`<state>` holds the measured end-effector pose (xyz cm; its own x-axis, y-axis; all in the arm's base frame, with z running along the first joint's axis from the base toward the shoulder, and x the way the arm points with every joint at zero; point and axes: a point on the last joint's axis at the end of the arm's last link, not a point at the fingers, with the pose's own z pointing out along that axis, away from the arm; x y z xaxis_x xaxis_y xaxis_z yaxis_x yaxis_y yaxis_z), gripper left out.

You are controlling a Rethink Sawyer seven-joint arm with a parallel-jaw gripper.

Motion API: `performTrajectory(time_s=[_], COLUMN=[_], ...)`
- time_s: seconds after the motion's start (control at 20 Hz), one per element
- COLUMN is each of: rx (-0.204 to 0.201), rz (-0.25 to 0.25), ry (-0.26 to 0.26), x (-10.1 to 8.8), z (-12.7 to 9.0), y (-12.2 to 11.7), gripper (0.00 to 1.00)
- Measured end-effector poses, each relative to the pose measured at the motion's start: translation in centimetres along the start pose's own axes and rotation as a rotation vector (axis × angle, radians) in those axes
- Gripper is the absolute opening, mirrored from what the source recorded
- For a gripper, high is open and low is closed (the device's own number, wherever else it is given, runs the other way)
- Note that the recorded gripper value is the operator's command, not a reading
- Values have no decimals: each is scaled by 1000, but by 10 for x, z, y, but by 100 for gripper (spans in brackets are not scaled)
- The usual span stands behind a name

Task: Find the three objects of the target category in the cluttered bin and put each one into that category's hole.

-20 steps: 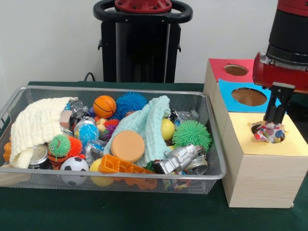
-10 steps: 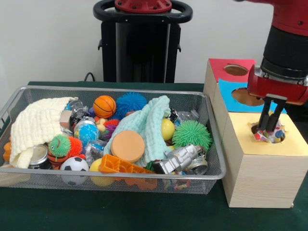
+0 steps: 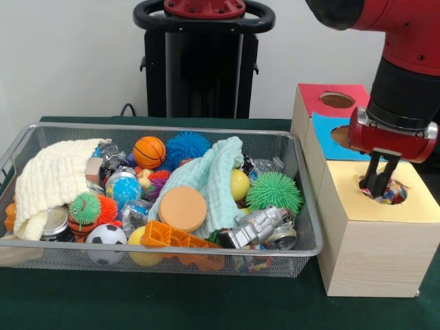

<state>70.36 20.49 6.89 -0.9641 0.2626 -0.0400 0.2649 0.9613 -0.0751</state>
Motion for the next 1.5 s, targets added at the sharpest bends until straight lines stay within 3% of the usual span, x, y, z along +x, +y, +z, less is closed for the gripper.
performTrajectory(time_s=[0.55,0.75,1.0,1.5], rx=[4,-9,-45,-32], rz=[-12,-14,-19,-28], ry=[13,-11,-107,-126], x=[9,7,-4,-2], z=[20,37,47,41], y=[5,6,12,10], gripper=[0,0,0,0])
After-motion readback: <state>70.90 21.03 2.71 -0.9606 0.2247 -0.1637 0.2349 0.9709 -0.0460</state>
